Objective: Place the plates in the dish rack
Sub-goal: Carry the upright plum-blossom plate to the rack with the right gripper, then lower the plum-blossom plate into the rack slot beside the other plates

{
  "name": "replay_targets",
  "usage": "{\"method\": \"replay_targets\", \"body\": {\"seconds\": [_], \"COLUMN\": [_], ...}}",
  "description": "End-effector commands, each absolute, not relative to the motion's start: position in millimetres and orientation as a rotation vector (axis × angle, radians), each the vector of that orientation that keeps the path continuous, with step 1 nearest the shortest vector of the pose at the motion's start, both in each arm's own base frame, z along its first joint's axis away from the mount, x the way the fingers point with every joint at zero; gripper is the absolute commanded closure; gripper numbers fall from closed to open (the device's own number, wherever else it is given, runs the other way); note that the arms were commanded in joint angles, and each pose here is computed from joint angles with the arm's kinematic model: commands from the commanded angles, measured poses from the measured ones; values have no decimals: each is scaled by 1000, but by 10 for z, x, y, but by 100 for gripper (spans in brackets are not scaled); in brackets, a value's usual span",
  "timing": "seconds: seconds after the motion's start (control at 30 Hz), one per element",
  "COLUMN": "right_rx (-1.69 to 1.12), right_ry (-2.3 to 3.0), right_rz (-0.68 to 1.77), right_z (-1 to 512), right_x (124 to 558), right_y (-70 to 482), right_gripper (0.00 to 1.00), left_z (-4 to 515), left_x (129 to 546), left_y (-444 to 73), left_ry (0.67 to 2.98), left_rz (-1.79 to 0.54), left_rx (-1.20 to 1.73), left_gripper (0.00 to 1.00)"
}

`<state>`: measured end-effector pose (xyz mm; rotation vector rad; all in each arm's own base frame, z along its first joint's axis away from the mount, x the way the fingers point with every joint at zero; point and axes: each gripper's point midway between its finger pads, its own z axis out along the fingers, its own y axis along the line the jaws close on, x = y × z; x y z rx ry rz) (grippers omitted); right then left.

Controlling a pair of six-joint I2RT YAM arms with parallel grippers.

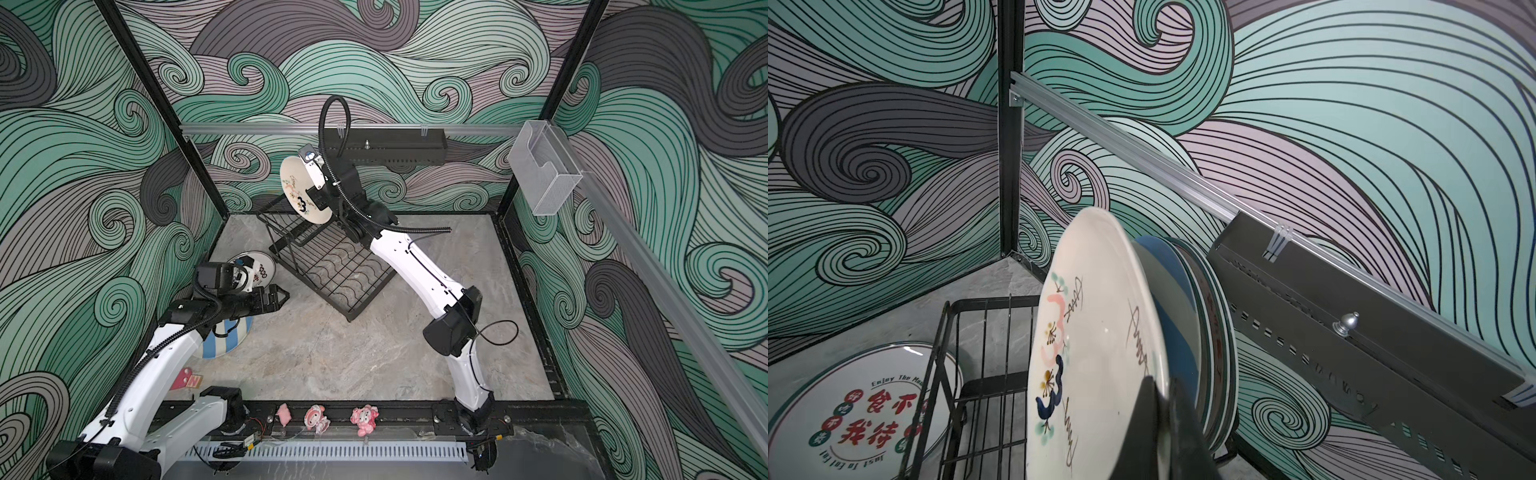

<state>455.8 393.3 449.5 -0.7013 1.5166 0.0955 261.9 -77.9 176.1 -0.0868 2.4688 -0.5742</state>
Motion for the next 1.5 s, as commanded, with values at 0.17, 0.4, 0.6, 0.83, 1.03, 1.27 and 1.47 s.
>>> {"method": "replay_targets", "body": {"seconds": [0.17,0.4,0.6,0.83,1.03,1.27,1.47], "right_rx": [-561,-568,-577,-581,-588,-589,-593], "right_ry": [1251,1213,1234,1258,1278,1288,1306], "right_rz": [19,-22,-43,-33,-35,-46,-44], "right_z": [5352,5421,5305,5171,5063,4967,4856], "right_x": [4484,4519,4569,4612,4650,4701,4749], "right_y": [3903,3924,3942,3977,4008,4042,4087], "right_gripper": [100,100,100,100,100,100,100], "left_z": [1747,1735,1732,1721,1719,1714,1717], "left_x": [2630,2635,2636,2635,2637,2636,2637], "left_y": [-779,-781,-780,-797,-800,-795,-795], "left_ry": [2475,2480,2480,2486,2487,2490,2488], "left_rz": [-572,-572,-573,-588,-589,-586,-586], "left_rx": [-68,-65,-66,-65,-65,-68,-67], "left_gripper": [1,1,1,1,1,1,2]}}
